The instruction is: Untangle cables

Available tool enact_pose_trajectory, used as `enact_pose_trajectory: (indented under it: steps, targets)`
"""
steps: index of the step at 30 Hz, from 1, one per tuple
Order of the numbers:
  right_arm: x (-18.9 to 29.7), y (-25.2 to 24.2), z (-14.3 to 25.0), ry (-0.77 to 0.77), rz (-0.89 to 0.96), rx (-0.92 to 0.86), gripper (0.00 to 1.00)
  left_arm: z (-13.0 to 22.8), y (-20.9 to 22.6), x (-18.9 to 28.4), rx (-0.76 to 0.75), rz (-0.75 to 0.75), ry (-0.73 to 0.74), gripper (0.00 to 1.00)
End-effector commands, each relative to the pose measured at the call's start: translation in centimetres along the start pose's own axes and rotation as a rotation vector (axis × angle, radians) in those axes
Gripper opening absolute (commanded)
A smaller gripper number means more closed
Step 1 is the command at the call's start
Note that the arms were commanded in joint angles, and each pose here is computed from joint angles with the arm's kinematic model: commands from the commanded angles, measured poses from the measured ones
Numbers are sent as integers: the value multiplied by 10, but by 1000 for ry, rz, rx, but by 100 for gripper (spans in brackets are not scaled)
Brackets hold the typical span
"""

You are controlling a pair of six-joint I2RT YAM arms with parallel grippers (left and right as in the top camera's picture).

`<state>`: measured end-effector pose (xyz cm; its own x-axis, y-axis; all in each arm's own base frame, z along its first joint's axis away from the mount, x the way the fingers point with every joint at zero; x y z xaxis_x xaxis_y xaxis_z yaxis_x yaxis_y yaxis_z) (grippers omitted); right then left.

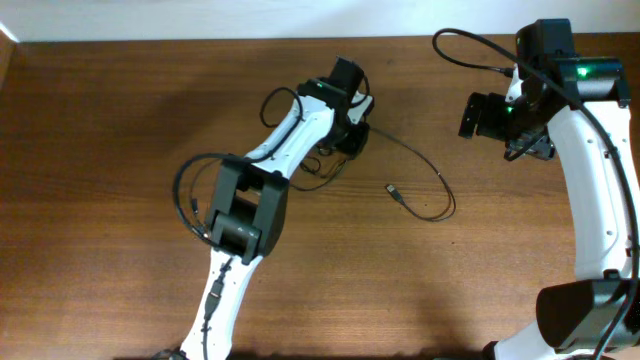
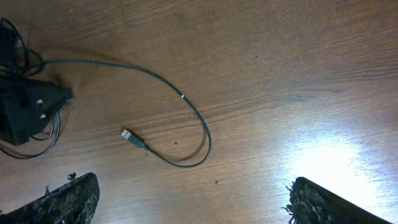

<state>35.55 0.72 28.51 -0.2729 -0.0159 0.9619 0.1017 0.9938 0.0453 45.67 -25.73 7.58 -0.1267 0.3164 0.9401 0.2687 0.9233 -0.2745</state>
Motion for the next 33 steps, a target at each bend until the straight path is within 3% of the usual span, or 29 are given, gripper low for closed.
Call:
enact_pose_trajectory:
  steps: [1,2,3,5,9,10,13,19,27,33]
  targets:
    - [1,-1,-2,-9,15,-10,99,-2,2,-3,12,-12,-10,8]
    - [1,-1,-2,-9,14,-8,99,-5,1,1,13,-10,-17,0]
    - [1,0,-2,-9,13,-7,99,-9,0,11,17,-10,-22,0]
    - [1,0,-2,-12,11,-7,99,-24,-12,72,16,15,-57,0]
    - [1,8,-5,-22,-66,-4,99,-24,-45,211,-131,90,-221,0]
    - [2,14,-6,-30,-124,15,99,-18,-51,254,-151,103,-311,0]
    - [8,38,-11,-65,-352,137,99,-4,-58,309,-181,120,-433,0]
    - [36,109,-20,-210,-783,365,98,20,-63,320,-209,177,-360,0]
    - [31,137,-39,-239,-710,130,92,24,-71,322,-221,309,-324,0]
    - [-16,146,-58,-180,-712,55,84,26,-75,325,-229,398,-309,0]
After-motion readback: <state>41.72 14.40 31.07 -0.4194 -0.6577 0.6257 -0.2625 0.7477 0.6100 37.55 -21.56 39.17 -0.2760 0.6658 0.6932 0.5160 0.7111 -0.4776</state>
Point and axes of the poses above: each gripper's point midway between its finger pads, its own x axis back along the fingers, its own y axis along the line the jaws close on, z = x × y, the point moved 7 cm from there along x, back along the fingers, and after that the axes turned 11 degrees about x, right-handed, at the moved point
